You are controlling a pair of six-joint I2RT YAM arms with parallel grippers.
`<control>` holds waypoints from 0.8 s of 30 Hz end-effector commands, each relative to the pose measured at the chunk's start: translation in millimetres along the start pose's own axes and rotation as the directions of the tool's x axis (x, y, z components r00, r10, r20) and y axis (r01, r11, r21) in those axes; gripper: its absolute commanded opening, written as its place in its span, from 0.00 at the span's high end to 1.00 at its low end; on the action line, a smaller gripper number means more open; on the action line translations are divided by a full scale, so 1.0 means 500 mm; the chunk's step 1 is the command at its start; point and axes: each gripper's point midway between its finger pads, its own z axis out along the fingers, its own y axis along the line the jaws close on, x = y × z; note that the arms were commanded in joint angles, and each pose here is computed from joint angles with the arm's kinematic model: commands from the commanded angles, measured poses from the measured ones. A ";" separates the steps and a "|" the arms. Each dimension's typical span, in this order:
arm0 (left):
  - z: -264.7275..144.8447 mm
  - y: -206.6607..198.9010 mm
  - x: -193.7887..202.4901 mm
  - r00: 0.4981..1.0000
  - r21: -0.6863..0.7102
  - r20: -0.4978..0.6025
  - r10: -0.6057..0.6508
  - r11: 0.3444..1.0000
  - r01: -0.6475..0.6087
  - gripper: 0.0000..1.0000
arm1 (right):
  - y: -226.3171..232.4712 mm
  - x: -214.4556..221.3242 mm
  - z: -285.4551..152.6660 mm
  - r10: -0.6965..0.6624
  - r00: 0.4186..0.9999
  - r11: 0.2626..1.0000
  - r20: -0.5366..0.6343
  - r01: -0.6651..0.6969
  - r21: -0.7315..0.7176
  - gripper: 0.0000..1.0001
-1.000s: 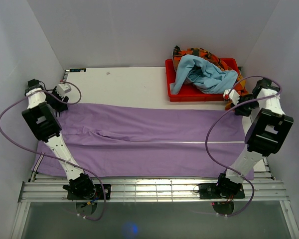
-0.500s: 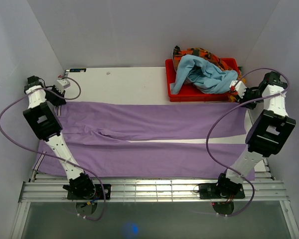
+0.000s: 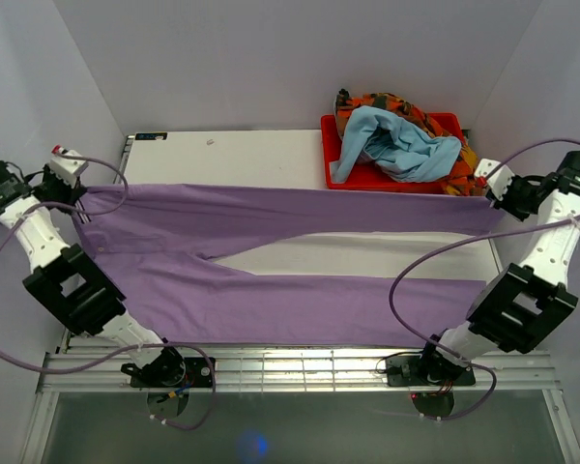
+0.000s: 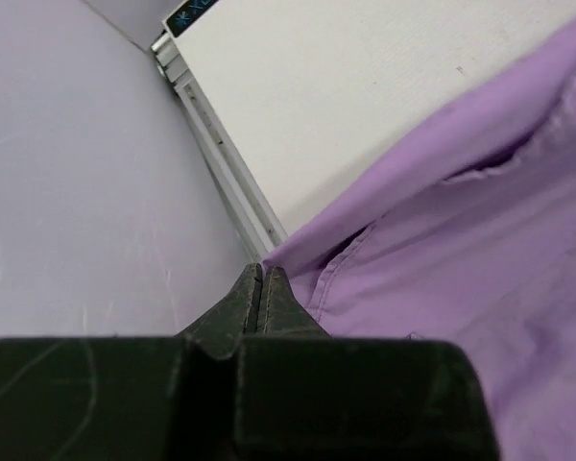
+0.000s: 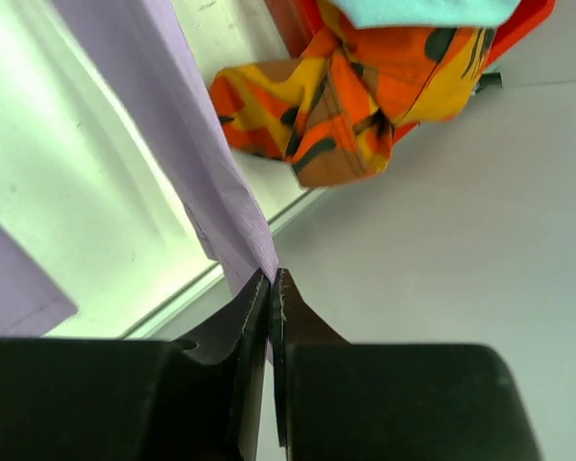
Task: Fold and stack the trousers
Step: Fold the trousers
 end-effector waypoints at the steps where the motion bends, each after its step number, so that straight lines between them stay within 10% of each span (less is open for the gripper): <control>1: -0.102 -0.018 -0.004 0.996 -0.050 0.075 0.053 0.997 -0.050 1.00 | 0.058 0.009 -0.051 -0.041 0.999 0.999 0.015 0.041 -0.024 0.92; 12: -0.303 -0.244 0.296 0.985 0.005 -0.151 -0.079 0.997 0.081 1.00 | 0.369 0.192 -0.110 -0.077 0.979 0.960 -0.191 0.021 -0.279 0.92; 24: -0.271 -0.392 0.490 0.913 0.066 -0.395 -0.100 0.988 0.137 1.00 | 0.575 0.293 -0.005 -0.092 0.951 0.915 -0.294 -0.035 -0.401 0.92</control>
